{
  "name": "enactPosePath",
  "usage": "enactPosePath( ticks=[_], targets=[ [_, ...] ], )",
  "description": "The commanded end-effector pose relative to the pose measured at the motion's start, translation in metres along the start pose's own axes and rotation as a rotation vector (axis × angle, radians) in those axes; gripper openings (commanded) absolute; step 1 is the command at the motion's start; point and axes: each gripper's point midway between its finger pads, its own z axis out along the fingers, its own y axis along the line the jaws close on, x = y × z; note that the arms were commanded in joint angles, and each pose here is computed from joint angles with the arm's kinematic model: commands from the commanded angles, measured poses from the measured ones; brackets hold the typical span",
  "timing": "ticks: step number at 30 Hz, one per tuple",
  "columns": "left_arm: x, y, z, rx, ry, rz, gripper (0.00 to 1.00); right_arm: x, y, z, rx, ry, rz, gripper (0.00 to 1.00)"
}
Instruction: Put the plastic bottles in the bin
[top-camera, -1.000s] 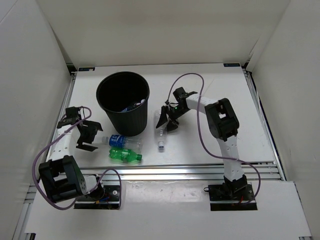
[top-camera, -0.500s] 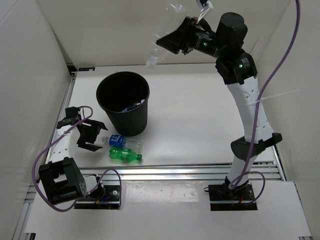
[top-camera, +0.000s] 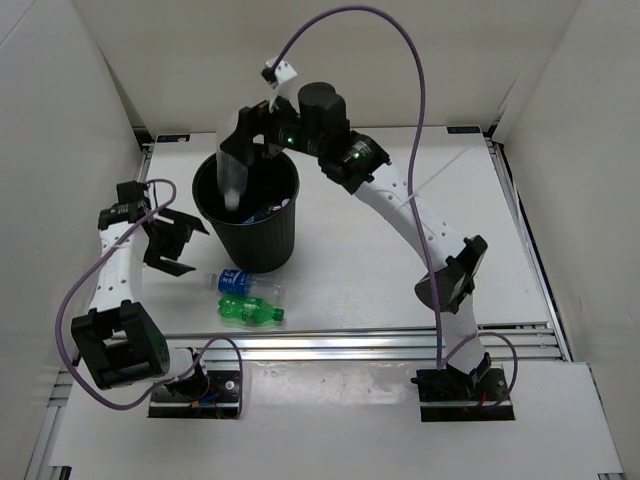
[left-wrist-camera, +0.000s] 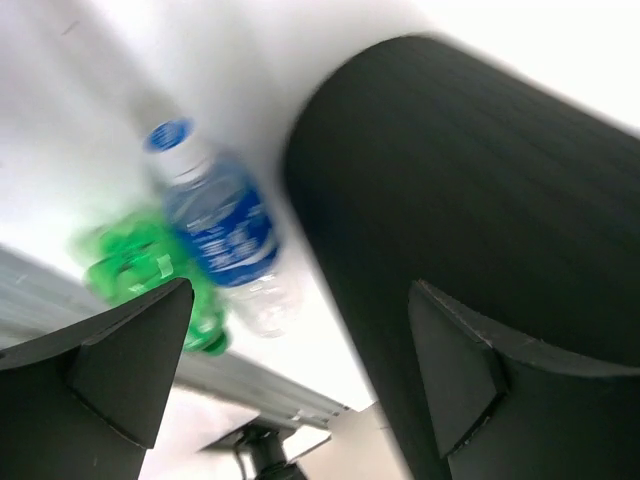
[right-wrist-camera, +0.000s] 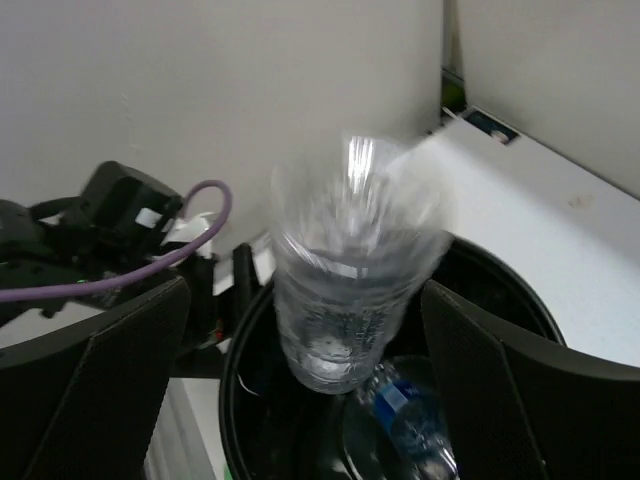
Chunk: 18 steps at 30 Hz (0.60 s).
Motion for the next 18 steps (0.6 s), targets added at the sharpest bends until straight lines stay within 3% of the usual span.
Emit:
enactPosePath(
  ticks=[1,3,6,7,8,10,11,15,18],
  targets=[
    [0.016,0.028,-0.002,-0.071,-0.009,0.009,0.99,-0.123,0.022,-0.086,0.131,-0.283,-0.216,1.0],
    [0.019,0.028,-0.012,-0.036,-0.063,0.045,0.99,-0.168,0.026,-0.139,0.193,-0.391,-0.252,1.0],
    [0.042,0.033,-0.005,0.023,0.019,0.001,0.99,-0.194,0.022,-0.198,0.29,-0.466,-0.263,1.0],
    [0.046,0.027,0.002,0.067,0.048,-0.014,0.99,-0.166,0.004,-0.194,0.328,-0.374,-0.251,1.0],
    [0.066,0.034,0.01,0.085,0.147,-0.052,0.99,-0.155,0.0,-0.199,0.346,-0.334,-0.243,1.0],
    [0.078,0.037,0.015,0.069,0.227,-0.144,0.99,-0.14,-0.009,-0.221,0.39,-0.275,-0.178,1.0],
    [0.083,0.042,0.013,0.043,0.252,-0.171,0.99,-0.107,-0.013,-0.221,0.39,-0.164,-0.134,1.0],
    [0.085,0.047,0.015,0.023,0.226,-0.243,0.99,-0.065,-0.014,-0.255,0.411,-0.083,-0.048,1.0],
    [0.091,0.044,0.018,0.036,0.227,-0.334,0.99,-0.067,-0.014,-0.267,0.417,-0.106,-0.04,1.0]
  ],
)
